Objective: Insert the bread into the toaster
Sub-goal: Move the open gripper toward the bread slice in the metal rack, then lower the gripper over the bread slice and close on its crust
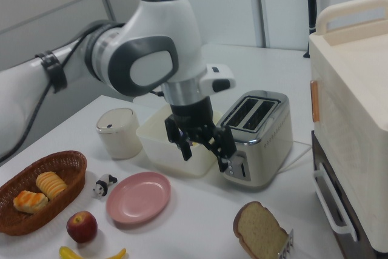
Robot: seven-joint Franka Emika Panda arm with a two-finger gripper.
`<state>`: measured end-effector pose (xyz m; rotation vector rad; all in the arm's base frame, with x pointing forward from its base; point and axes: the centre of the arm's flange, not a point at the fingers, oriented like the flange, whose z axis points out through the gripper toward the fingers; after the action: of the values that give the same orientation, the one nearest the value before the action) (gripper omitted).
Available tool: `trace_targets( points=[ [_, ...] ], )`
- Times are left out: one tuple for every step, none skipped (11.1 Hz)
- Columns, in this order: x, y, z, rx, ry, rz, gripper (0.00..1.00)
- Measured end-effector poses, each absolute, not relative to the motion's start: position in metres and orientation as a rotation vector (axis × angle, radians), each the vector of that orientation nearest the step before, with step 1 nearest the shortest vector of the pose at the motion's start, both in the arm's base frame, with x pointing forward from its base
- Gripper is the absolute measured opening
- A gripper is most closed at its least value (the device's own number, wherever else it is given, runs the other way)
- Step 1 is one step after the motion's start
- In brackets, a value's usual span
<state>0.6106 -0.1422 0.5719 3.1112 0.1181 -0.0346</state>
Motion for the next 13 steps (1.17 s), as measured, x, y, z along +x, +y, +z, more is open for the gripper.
trace_targets(
  points=[
    [0.612, -0.147, 0.565, 3.113, 0.107, -0.054, 1.00],
    [0.615, -0.151, 0.550, 3.115, 0.099, -0.090, 1.00],
    [0.618, -0.152, 0.541, 3.109, 0.100, -0.118, 1.00],
    [0.621, -0.153, 0.531, 3.090, 0.104, -0.150, 1.00],
    [0.623, -0.156, 0.522, 3.069, 0.107, -0.177, 1.00],
    [0.626, -0.157, 0.515, 3.053, 0.110, -0.196, 1.00],
    [0.628, -0.159, 0.508, 3.043, 0.112, -0.215, 1.00],
    [0.629, -0.159, 0.501, 3.037, 0.114, -0.234, 1.00],
    [0.632, -0.160, 0.494, 3.028, 0.118, -0.242, 1.00],
    [0.637, -0.162, 0.484, 3.009, 0.125, -0.238, 1.00],
    [0.640, -0.163, 0.478, 2.996, 0.130, -0.240, 1.00],
    [0.642, -0.165, 0.471, 2.983, 0.135, -0.251, 1.00],
    [0.644, -0.165, 0.464, 2.973, 0.139, -0.265, 1.00]
  ],
)
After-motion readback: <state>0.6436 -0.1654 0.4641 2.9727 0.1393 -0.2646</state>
